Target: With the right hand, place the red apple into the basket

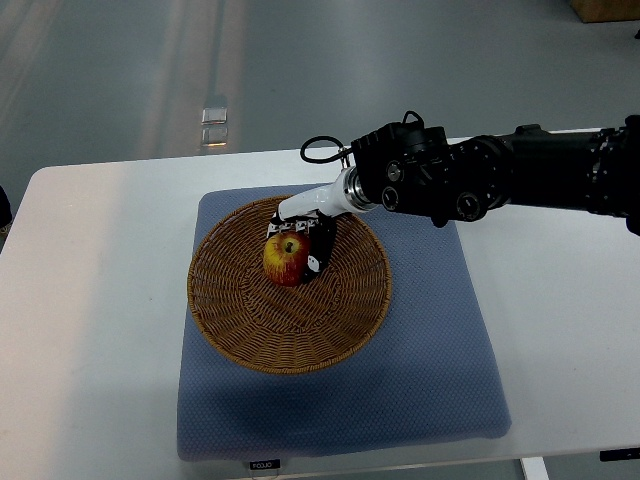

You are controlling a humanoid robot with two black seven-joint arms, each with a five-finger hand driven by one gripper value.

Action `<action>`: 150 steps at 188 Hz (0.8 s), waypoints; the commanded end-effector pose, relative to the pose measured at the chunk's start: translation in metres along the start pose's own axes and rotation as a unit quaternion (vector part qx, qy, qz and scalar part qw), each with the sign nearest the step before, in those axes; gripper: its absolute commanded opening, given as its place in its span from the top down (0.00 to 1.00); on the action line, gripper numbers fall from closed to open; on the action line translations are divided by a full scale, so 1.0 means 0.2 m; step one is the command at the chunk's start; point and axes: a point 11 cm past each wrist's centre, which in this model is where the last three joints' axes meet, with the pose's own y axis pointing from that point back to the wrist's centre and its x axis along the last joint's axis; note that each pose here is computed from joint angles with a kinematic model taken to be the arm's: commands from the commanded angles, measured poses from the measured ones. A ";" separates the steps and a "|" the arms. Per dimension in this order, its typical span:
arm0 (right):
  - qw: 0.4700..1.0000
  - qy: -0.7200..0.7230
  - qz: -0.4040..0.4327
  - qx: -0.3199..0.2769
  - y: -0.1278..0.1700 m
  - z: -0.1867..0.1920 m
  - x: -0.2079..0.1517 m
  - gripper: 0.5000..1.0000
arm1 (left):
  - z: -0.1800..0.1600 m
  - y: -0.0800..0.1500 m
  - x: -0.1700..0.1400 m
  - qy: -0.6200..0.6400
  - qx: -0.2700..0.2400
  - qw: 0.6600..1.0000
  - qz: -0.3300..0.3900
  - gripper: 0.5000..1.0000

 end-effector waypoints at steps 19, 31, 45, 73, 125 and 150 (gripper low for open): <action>1.000 -0.009 0.003 -0.004 -0.02 0.04 -0.03 0.64 | 0.00 0.00 0.00 0.001 0.000 1.000 0.000 0.00; 1.000 -0.012 0.001 -0.003 -0.03 0.04 -0.04 0.63 | 0.00 0.00 0.00 0.001 0.000 1.000 0.000 0.00; 1.000 -0.012 0.002 -0.004 -0.03 0.05 -0.04 0.60 | 0.00 0.00 0.00 0.001 0.000 1.000 0.000 0.00; 1.000 -0.016 0.002 -0.006 -0.03 0.06 -0.05 0.39 | 0.00 0.00 0.00 0.001 0.000 1.000 0.000 0.00; 1.000 -0.026 0.001 0.003 -0.03 0.04 -0.04 0.18 | 0.00 0.00 0.00 0.001 0.000 1.000 0.000 0.00; 1.000 -0.026 -0.001 0.005 -0.02 0.03 -0.02 0.18 | 0.00 0.00 0.00 0.001 0.000 1.000 0.000 0.00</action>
